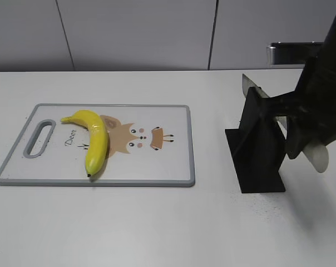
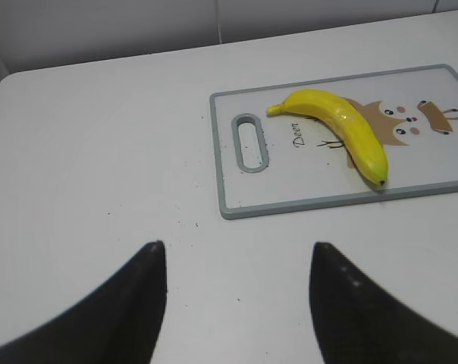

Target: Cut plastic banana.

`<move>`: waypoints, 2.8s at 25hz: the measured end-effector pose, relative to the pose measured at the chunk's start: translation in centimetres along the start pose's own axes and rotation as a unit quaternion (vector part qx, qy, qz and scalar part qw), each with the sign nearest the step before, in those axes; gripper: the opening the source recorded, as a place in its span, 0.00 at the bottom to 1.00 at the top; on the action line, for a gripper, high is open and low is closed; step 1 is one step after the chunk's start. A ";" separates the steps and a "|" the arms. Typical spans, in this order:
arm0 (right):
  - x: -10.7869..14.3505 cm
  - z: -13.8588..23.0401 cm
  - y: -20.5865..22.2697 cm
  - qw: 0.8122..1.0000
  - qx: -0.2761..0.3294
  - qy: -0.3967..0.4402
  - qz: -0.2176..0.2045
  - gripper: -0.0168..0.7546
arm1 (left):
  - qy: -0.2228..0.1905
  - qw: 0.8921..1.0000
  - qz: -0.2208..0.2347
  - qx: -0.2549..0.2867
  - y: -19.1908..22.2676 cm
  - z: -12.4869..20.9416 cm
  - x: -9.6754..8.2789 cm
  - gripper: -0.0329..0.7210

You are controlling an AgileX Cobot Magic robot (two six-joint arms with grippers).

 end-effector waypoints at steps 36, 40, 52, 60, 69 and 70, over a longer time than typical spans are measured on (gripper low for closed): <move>1.1 -5.9 -8.8 0.986 -0.163 -0.026 -0.012 0.26 | 0.000 1.000 0.000 0.000 0.0 0.0 0.0 0.78; 1.5 -6.5 -10.3 0.982 -0.183 -0.025 -0.024 0.26 | 0.000 1.000 0.000 0.000 0.0 0.0 0.0 0.78; 2.2 -7.3 -12.7 0.976 -0.214 -0.026 -0.042 0.26 | 0.000 1.000 0.000 0.000 0.0 0.0 0.0 0.76; 2.1 -7.3 -12.7 0.974 -0.216 -0.049 -0.035 0.26 | 0.000 1.000 0.000 0.000 0.0 0.0 0.0 0.70; 2.6 -7.2 -12.7 0.956 -0.217 -0.196 -0.018 0.26 | 0.040 0.999 0.008 0.003 0.7 -1.4 0.3 0.70; 2.8 -7.3 -12.8 0.951 -0.222 -0.212 -0.018 0.26 | 0.050 0.999 0.006 -0.005 0.7 -2.1 0.6 0.70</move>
Point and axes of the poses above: a point on each arm's last joint axis where the gripper is mounted, y pointing out along that axis toward the gripper, x along the wrist's bending axis when the last joint is at zero, z = x × y, the point moved 9 cm from there along y, pointing out along that axis toward the gripper, and after that the axes turned 14 degrees about y, right-handed, at the moved point
